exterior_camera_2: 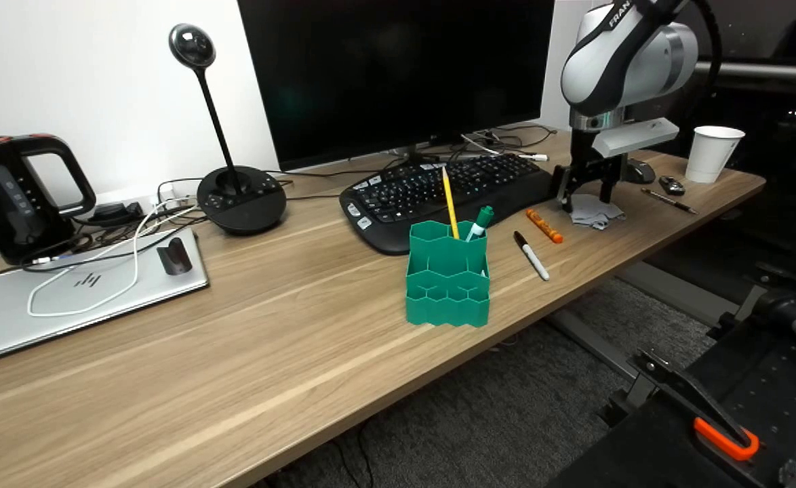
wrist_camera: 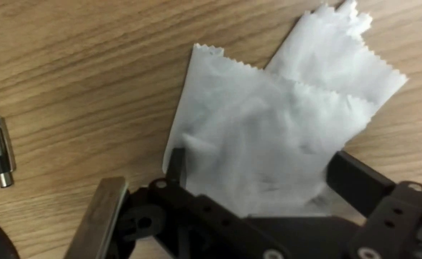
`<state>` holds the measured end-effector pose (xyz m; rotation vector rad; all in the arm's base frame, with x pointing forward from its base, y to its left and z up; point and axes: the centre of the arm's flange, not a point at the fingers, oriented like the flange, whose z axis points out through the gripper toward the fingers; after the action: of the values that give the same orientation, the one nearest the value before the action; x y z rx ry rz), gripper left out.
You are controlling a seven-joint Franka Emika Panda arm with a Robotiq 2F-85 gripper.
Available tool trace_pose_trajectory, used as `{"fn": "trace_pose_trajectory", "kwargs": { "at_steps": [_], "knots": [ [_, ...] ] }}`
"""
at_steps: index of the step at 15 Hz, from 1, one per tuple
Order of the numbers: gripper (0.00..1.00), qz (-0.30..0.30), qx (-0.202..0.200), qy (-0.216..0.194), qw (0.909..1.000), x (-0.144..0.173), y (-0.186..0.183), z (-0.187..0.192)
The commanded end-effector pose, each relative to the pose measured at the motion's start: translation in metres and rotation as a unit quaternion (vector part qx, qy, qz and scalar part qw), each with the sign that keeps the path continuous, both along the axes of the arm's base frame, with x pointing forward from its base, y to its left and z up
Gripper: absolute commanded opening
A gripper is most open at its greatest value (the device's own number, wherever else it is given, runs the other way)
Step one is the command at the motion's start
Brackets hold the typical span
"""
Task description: Slide the white cloth to the right
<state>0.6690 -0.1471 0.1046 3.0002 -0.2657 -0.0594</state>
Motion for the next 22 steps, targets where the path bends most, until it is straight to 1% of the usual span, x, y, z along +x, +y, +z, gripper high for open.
{"fn": "trace_pose_trajectory", "kwargs": {
  "at_steps": [1, 3, 5, 7, 10, 12, 15, 18, 22],
  "knots": [
    [1.0, 0.002, -0.001, 0.031, 0.9995, 0.013, -0.001, -0.015],
    [1.0, 0.0, -0.003, 0.043, 0.9991, 0.011, -0.004, -0.017],
    [1.0, -0.002, -0.007, 0.058, 0.9983, 0.002, -0.011, -0.021],
    [1.0, -0.002, -0.014, 0.077, 0.9969, -0.012, -0.021, -0.027],
    [1.0, 0.006, -0.035, 0.104, 0.9939, -0.036, -0.038, -0.04],
    [1.0, 0.011, -0.046, 0.112, 0.9926, -0.042, -0.042, -0.042],
    [1.0, 0.025, -0.059, 0.121, 0.9906, -0.046, -0.038, -0.041],
    [1.0, 0.039, -0.075, 0.138, 0.9868, -0.063, -0.042, -0.035],
    [1.0, 0.034, -0.069, 0.15, 0.9857, -0.083, -0.056, -0.036]
  ]
}}
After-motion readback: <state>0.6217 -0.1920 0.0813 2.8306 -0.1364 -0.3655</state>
